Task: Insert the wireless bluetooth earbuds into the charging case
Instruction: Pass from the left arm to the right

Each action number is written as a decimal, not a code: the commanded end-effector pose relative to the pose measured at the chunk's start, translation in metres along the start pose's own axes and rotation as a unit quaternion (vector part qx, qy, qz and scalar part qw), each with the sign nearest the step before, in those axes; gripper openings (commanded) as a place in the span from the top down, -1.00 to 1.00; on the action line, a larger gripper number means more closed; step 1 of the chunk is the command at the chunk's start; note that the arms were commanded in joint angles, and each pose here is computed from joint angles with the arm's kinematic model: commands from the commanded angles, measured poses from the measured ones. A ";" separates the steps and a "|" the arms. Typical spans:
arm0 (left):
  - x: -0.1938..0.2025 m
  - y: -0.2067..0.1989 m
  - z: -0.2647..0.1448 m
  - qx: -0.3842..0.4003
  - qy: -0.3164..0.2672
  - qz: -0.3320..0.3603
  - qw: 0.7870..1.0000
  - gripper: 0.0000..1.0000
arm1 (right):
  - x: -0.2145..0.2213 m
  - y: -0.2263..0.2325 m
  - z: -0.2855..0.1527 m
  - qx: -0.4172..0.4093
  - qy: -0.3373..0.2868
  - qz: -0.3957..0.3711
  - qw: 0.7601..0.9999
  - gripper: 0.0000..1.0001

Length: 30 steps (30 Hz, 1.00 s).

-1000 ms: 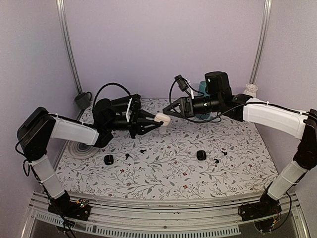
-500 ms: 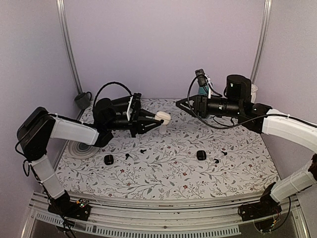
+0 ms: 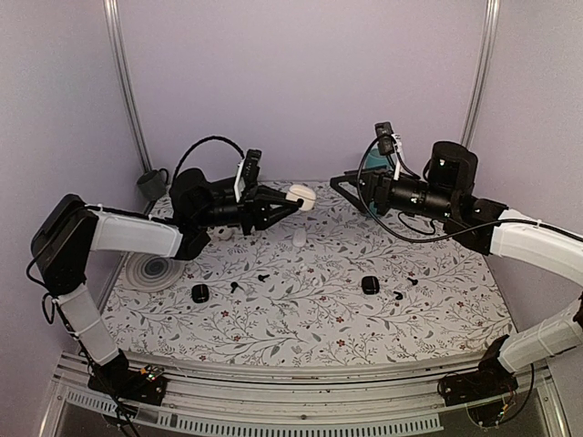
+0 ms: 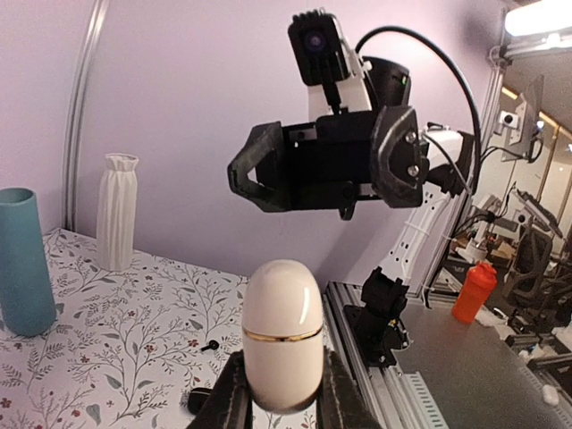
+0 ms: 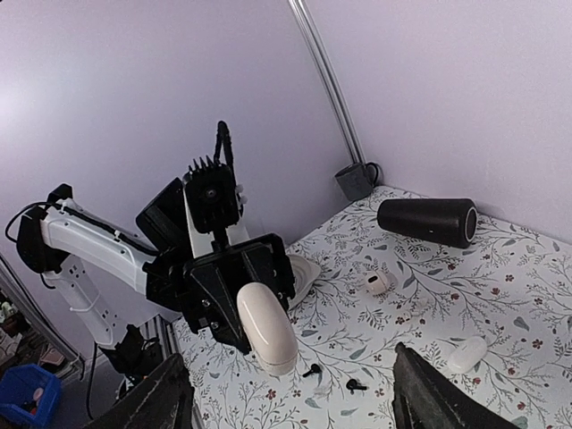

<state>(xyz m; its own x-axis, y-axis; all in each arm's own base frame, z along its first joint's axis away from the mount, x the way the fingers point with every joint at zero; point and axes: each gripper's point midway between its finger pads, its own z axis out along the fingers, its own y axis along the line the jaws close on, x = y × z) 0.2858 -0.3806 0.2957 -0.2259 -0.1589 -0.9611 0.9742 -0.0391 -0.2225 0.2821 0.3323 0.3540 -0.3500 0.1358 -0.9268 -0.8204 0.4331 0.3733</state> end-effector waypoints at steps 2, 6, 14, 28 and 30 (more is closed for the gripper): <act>-0.030 0.007 0.003 -0.005 -0.043 -0.085 0.995 1.00 | -0.012 0.016 -0.005 -0.034 -0.020 -0.001 0.999 -0.55; -0.033 0.010 0.010 0.009 -0.042 -0.141 0.989 1.00 | -0.008 0.020 0.000 -0.055 -0.012 0.015 0.998 -0.52; -0.039 0.005 0.023 0.004 -0.029 -0.143 0.989 1.00 | -0.008 0.022 -0.002 -0.067 -0.022 0.036 0.997 -0.49; -0.045 -0.007 0.035 0.016 -0.021 -0.136 0.990 1.00 | 0.012 0.012 0.011 -0.077 0.001 0.096 0.992 -0.30; -0.043 -0.009 0.037 0.019 -0.018 -0.137 0.990 1.00 | 0.014 0.011 0.015 -0.079 0.003 0.102 0.992 -0.25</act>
<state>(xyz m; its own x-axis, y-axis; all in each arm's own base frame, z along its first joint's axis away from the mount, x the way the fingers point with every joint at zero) 0.2992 -0.4047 0.3227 -0.5242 -0.1628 -0.8359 0.8515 -0.0893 -0.5166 0.2722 0.3478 0.3483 -0.4884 0.1912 -0.8514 -0.8024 0.2850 0.5243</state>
